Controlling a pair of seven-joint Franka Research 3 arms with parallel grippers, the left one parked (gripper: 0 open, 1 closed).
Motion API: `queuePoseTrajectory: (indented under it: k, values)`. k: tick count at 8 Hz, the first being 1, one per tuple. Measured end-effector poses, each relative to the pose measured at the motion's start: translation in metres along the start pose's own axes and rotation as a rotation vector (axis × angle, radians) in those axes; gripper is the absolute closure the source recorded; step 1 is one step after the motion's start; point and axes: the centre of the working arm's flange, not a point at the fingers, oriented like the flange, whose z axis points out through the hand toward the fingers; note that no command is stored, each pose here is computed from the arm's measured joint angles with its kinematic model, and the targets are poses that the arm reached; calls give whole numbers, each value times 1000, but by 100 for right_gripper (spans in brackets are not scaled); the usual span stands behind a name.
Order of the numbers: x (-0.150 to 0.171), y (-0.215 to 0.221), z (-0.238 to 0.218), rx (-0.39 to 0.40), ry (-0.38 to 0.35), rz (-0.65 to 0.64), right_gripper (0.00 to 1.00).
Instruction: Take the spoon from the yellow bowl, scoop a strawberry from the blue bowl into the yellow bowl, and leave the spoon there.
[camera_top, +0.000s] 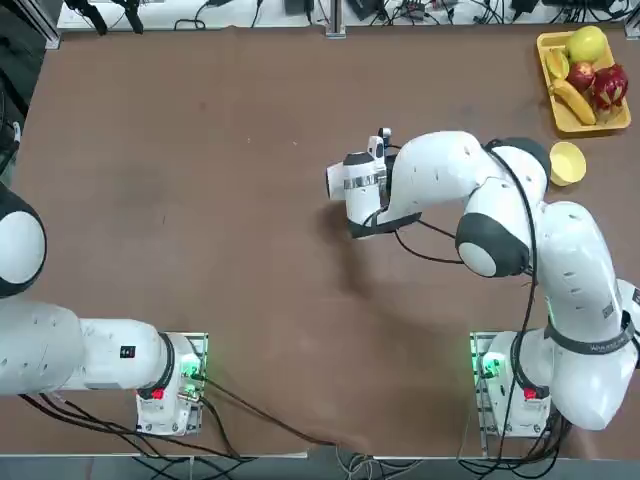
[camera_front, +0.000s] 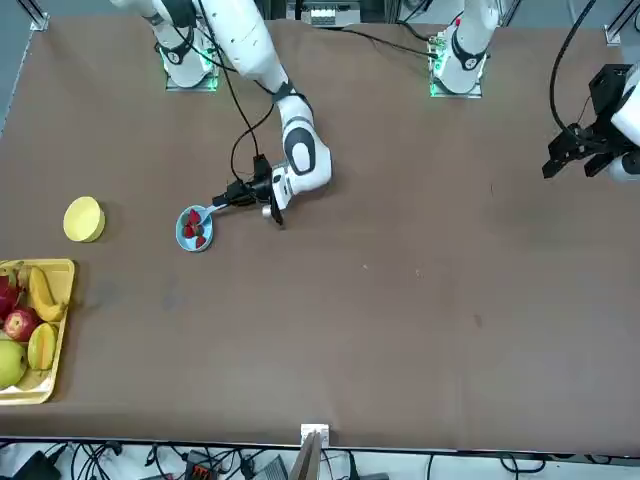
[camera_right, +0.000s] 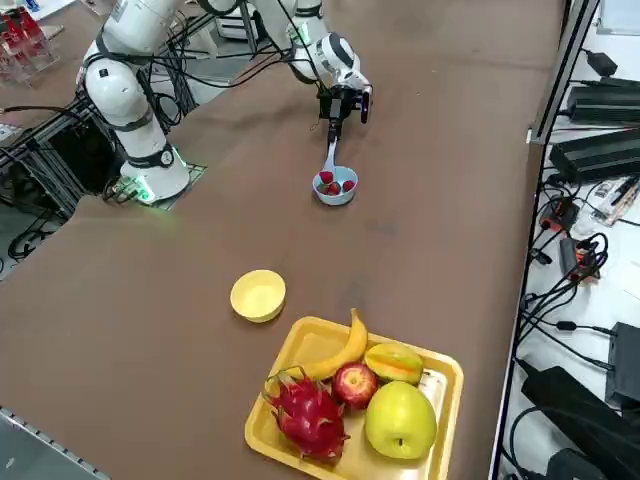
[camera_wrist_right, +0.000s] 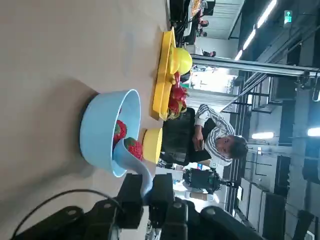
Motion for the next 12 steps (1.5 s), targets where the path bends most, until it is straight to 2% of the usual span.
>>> queuePoseTrajectory:
  k: [3,6,8,12]
  values:
    - [4,12,-2,-51,4,25,89]
    - [19,36,11,-118,-44,48,89]
    - [34,54,34,-144,-90,58,89]
    - [61,91,99,-131,-220,85,89]
